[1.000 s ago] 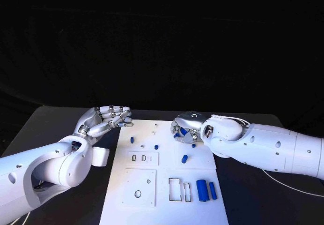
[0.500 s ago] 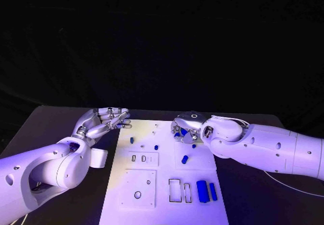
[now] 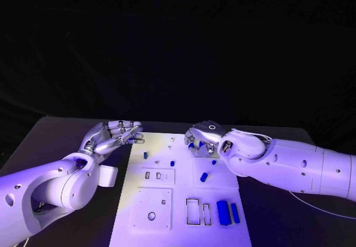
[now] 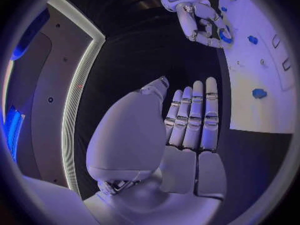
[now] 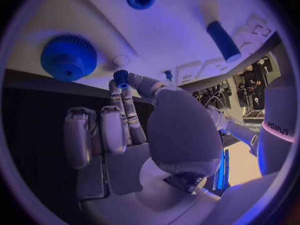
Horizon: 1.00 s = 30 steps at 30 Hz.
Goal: Assemble the parts on the task board
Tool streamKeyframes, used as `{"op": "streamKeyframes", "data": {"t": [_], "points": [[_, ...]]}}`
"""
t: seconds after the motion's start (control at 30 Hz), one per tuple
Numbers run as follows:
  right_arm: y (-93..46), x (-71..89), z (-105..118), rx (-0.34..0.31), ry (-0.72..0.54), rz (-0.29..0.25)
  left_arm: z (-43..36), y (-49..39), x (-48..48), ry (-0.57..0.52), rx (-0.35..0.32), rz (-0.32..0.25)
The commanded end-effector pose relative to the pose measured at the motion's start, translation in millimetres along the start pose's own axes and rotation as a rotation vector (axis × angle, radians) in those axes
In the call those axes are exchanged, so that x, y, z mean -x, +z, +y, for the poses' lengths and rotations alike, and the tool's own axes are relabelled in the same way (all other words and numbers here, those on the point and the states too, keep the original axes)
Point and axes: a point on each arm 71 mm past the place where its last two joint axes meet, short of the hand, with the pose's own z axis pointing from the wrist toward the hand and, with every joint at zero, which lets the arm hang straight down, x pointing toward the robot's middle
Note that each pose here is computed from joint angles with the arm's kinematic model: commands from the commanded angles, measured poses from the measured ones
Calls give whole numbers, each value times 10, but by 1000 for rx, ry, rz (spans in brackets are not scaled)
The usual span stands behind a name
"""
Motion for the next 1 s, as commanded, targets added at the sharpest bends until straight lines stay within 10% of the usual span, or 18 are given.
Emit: {"op": "streamKeyframes", "data": {"t": [0.03,1.0], "points": [[29,62,13,-17,-22,-77,-13,5,-26,-7,-5,23],[380,106,248,18,-22,-178,-71,23,-54,-9,-12,38]]}}
